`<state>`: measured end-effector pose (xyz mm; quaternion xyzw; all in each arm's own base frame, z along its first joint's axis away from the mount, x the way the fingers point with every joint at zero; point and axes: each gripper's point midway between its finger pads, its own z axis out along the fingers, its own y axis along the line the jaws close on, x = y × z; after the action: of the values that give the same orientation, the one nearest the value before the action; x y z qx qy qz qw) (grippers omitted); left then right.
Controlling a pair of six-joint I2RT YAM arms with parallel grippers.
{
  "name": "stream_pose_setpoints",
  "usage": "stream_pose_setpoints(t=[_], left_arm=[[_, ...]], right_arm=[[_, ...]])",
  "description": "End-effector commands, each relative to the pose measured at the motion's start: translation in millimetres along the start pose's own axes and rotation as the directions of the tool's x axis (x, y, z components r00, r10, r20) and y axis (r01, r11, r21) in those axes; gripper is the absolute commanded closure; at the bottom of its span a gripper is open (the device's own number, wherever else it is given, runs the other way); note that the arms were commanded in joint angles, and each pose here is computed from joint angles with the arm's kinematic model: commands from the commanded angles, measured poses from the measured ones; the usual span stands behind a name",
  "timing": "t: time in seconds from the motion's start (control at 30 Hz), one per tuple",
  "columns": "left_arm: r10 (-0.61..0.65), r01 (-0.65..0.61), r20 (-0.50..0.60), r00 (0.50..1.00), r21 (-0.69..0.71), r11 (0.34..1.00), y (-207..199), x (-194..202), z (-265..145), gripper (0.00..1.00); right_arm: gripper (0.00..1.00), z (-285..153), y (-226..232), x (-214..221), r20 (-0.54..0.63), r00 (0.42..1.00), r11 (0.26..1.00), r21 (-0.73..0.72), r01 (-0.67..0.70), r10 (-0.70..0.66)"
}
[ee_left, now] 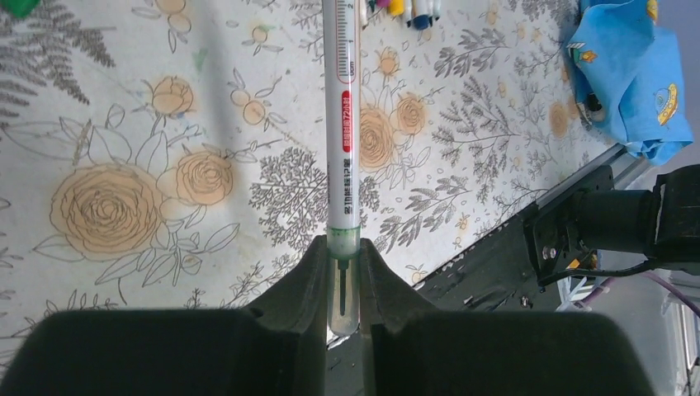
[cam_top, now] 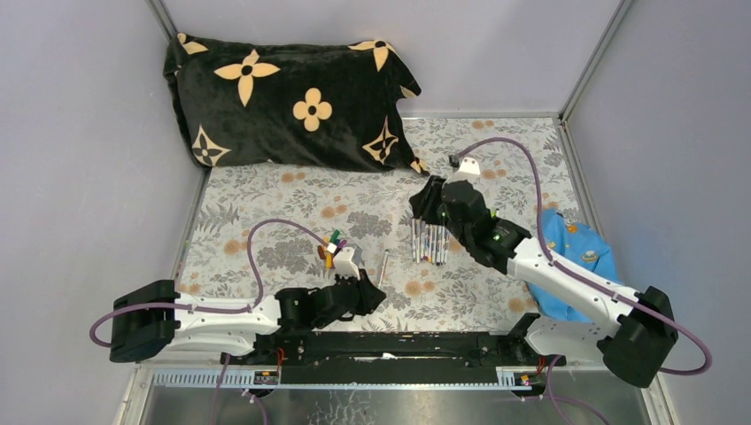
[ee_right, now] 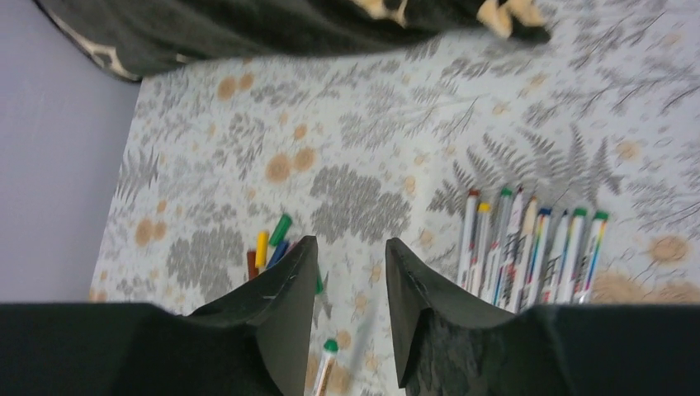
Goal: Open the pen caps
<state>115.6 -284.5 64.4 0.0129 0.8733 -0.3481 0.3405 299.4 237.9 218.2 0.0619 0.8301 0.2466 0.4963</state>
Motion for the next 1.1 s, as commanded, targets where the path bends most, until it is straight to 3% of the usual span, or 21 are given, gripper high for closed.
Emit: stream_pose_setpoints(t=[0.0,0.3,0.9,0.97,1.07], left_arm=[[0.062,-0.066,0.101,0.993,0.034,0.997,-22,-27,1,1.0],[0.111,-0.121,0.169,0.979,0.05,0.991,-49,-54,-1,1.0],[0.13,-0.144,0.217,0.967,0.049,0.988,-67,-72,-1,1.0],[0.131,-0.143,0.219,0.967,0.039,0.989,-64,-72,0,1.0],[0.119,-0.125,0.228,0.966,0.011,0.992,-57,-73,1,1.0]], right_arm=[[0.57,-11,18,37,-0.086,0.996,0.998,-0.063,0.002,-0.007],[0.55,-15,25,85,-0.158,0.987,0.997,-0.083,-0.006,-0.008],[0.55,-16,42,110,-0.172,0.985,0.994,-0.106,-0.023,0.004],[0.59,-17,41,111,-0.171,0.985,0.994,-0.103,-0.025,0.007],[0.83,-18,39,110,-0.168,0.986,0.995,-0.094,-0.036,0.019]])
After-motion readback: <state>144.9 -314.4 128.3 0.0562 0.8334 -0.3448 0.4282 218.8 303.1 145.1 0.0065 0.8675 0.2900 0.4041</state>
